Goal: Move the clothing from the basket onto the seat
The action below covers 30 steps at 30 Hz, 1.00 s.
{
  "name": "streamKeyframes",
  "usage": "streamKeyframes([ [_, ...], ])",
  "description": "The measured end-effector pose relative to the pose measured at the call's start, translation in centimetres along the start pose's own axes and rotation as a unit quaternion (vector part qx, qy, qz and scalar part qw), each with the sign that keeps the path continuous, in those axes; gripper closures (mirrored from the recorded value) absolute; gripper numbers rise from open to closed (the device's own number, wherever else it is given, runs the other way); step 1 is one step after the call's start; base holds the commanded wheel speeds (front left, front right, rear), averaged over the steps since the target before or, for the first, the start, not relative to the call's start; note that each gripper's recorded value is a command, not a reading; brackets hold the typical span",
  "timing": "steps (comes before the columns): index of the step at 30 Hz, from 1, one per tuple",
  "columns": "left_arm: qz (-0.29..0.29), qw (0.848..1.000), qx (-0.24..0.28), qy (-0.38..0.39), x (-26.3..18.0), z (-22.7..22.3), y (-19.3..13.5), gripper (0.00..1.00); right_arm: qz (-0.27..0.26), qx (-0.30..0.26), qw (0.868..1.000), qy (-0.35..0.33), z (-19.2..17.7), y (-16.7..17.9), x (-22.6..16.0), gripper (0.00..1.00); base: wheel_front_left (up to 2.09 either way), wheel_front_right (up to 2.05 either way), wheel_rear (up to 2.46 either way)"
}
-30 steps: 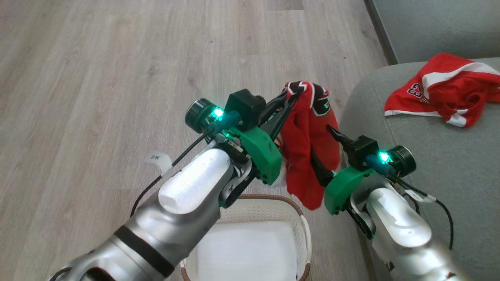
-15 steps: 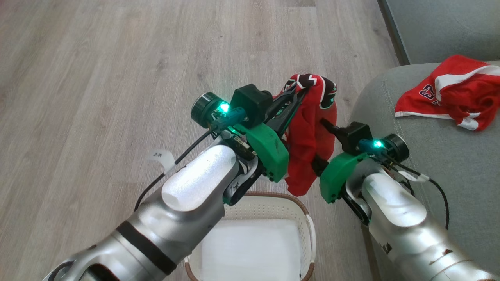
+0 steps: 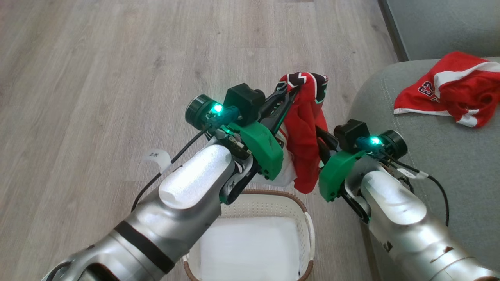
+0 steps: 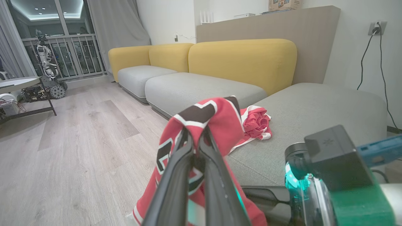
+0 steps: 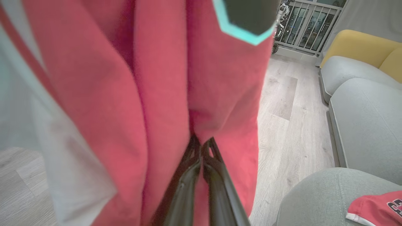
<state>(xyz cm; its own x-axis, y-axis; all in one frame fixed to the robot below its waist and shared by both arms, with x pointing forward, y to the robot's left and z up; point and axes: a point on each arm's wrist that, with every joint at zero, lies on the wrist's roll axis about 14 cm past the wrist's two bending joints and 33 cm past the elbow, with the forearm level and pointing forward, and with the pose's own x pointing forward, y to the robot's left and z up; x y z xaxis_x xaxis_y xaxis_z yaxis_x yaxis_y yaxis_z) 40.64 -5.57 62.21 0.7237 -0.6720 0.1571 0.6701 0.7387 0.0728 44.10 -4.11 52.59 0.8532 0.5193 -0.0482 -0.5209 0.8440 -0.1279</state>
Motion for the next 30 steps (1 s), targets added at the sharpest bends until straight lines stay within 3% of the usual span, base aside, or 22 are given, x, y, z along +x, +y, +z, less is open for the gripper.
streamKeyframes([
  [6, 0.012, 1.000, -0.009, 0.004, 0.2, -0.5, 0.5, 1.00, -0.018, 0.013, 1.000, -0.018, 1.0, -1.3, -0.2, 1.00, 0.00, 0.00, 0.00],
  [7, 0.014, 1.000, -0.011, 0.005, 0.2, -0.6, 0.6, 0.87, -0.022, 0.018, 0.999, -0.023, 1.3, -1.5, -0.2, 1.00, 0.00, 0.00, 0.00],
  [8, 0.016, 1.000, -0.014, 0.005, 0.2, -0.8, 0.7, 0.62, -0.025, 0.019, 0.999, -0.027, 1.5, -1.7, -0.2, 1.00, 0.00, 0.00, 0.00],
  [9, 0.018, 1.000, -0.018, 0.005, 0.1, -0.9, 0.8, 0.22, -0.028, 0.021, 0.999, -0.030, 1.7, -1.9, -0.2, 1.00, 0.00, 0.00, 0.00],
  [10, 0.021, 1.000, -0.022, 0.007, 0.0, -1.2, 0.9, 0.00, -0.031, 0.022, 0.999, -0.033, 1.8, -2.2, -0.3, 1.00, 0.00, 0.00, 0.00],
  [19, 0.043, 0.997, -0.047, 0.037, -1.1, -4.4, 1.6, 0.00, -0.086, 0.022, 0.994, -0.056, 3.2, -6.4, -1.5, 1.00, 0.00, 0.00, 0.00],
  [30, 0.009, 0.995, -0.073, 0.063, -1.1, -7.4, -1.5, 0.00, -0.149, -0.007, 0.987, -0.066, 4.2, -11.5, -4.6, 1.00, 0.00, 0.00, 0.00],
])
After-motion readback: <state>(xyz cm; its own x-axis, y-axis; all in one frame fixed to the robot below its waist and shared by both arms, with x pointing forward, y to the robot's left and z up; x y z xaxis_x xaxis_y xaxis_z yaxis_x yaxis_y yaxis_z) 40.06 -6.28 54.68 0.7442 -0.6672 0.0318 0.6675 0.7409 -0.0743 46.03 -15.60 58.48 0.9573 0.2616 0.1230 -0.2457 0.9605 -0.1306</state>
